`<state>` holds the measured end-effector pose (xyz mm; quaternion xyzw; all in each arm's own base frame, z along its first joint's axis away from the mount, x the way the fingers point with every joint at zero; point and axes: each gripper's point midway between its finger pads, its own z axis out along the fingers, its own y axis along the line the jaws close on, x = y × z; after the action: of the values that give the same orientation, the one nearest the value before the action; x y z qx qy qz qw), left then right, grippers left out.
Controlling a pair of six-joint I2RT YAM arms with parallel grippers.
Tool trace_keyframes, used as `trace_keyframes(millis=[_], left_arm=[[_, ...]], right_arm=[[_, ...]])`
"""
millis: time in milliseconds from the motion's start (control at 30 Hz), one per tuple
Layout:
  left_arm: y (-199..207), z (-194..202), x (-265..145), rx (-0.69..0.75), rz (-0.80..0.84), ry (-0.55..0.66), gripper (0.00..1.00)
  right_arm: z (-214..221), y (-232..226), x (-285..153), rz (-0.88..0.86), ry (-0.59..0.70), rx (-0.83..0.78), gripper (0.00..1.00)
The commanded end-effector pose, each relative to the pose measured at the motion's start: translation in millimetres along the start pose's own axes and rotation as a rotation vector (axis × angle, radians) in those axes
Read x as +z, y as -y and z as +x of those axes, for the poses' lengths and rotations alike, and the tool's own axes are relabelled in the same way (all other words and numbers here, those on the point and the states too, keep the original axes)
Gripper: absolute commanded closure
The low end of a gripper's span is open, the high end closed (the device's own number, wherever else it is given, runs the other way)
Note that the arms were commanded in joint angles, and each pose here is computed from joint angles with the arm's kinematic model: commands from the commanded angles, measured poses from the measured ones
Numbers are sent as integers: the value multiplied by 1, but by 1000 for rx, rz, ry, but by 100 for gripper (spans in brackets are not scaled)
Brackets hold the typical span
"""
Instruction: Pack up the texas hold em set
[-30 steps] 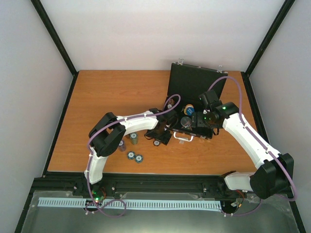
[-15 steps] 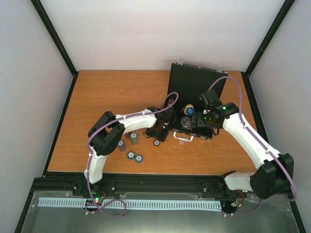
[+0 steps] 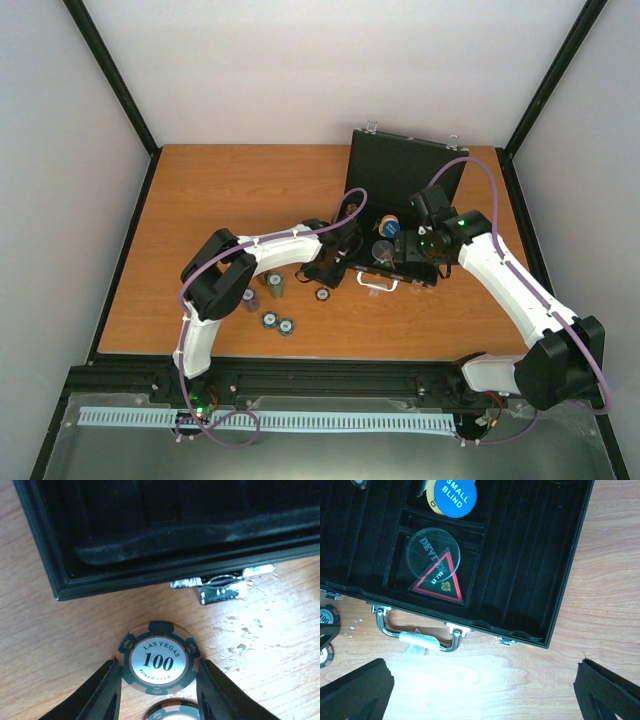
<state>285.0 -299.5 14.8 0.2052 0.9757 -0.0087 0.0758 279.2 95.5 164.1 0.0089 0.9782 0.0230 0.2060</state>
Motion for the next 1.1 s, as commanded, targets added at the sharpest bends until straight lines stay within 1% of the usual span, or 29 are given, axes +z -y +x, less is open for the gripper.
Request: trace_keyframes(millis=[0,100,400,667,733,767,800,867,933,1000,1067], left_arm=[[-16,14,32,1,-70,-61,71],[-19,9,21,0,-81,-41,71],[-21,-12,-28,-8,-83,55,70],[-21,-17,-47,-12,-77,82,70],[-22,-17,-48,-10,-77,83,68],[-22,-16,-47,-10,-76,83,61],[-22,-16,-46,-10,-78,83,49],[-22,-16,-45,-9,-76,86,38],[-22,-18,-45,-10,-77,92,22],[-22,-19,-43,-8,-80,91,14],[-21,-19,-38,-8,-75,74,11]], right_arm=[[0,3,1,0,6,17,0],[2,3,2,1,1,18,0],[3,2,4,-4,-2,22,0],[1,2,3,-1,4,20,0],[2,2,4,-2,1,21,0],[2,2,3,-5,2,22,0],[2,2,4,-6,1,21,0],[2,2,3,-7,1,21,0],[2,2,3,-4,1,22,0],[2,3,3,-3,2,20,0],[2,3,2,-3,2,20,0]])
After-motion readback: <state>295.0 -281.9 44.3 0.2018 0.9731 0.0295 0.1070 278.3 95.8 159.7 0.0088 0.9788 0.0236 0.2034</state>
